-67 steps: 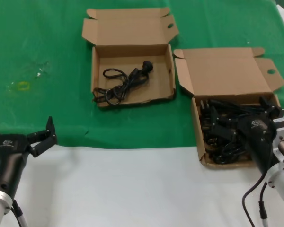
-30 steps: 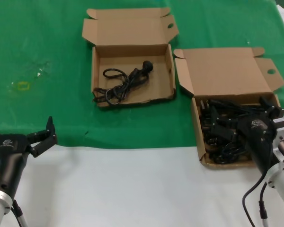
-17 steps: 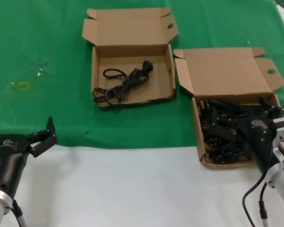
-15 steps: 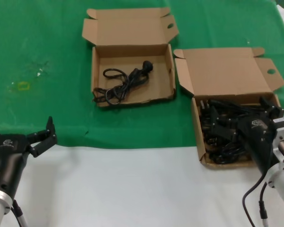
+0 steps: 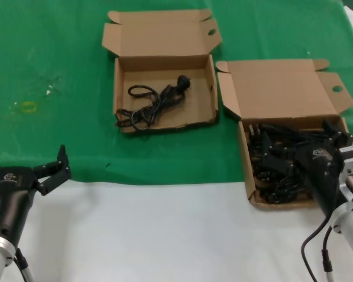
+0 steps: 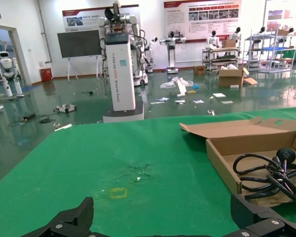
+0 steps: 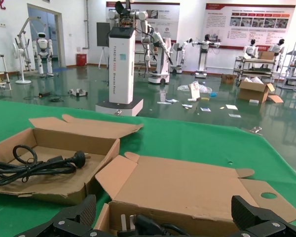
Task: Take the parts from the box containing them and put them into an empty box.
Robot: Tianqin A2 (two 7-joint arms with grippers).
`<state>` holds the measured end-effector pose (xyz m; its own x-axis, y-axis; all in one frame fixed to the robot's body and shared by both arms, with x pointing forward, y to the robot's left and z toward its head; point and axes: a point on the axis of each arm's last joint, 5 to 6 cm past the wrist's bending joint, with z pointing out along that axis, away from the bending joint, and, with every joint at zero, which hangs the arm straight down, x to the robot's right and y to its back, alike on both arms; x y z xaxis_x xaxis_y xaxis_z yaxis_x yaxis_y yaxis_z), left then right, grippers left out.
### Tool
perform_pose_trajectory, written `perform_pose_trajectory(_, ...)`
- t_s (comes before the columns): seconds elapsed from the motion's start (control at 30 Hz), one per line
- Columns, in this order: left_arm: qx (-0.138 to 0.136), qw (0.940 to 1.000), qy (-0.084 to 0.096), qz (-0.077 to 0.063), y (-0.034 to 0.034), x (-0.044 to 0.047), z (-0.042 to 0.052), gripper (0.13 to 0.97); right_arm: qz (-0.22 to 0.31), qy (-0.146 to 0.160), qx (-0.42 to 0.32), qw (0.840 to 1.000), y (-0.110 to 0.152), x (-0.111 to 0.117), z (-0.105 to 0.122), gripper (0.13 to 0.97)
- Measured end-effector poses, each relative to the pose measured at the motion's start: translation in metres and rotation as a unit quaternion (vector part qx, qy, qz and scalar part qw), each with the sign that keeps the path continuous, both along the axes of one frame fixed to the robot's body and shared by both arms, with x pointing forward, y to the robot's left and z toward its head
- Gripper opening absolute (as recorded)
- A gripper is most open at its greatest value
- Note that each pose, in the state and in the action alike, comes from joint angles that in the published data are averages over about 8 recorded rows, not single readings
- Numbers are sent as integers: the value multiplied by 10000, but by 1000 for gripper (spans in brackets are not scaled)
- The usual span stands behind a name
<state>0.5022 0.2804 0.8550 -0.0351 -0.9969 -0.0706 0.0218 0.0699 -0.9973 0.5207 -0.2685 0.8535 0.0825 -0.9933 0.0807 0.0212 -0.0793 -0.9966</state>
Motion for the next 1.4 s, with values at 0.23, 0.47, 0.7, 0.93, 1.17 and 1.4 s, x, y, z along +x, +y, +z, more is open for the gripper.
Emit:
perform_pose_trajectory(0.23,0,10000,0,0,0,0,0,966,0,0,0,10000,0,0,0,966)
perform_pose_trajectory(0.47,0,10000,0,0,0,0,0,966,0,0,0,10000,0,0,0,966)
perform_pose_trajectory(0.7,0,10000,0,0,0,0,0,966,0,0,0,10000,0,0,0,966)
perform_pose_trajectory(0.93,0,10000,0,0,0,0,0,966,0,0,0,10000,0,0,0,966)
perform_pose_trajectory(1.17,0,10000,0,0,0,0,0,966,0,0,0,10000,0,0,0,966)
perform_pose_trajectory(1.4,0,10000,0,0,0,0,0,966,0,0,0,10000,0,0,0,966)
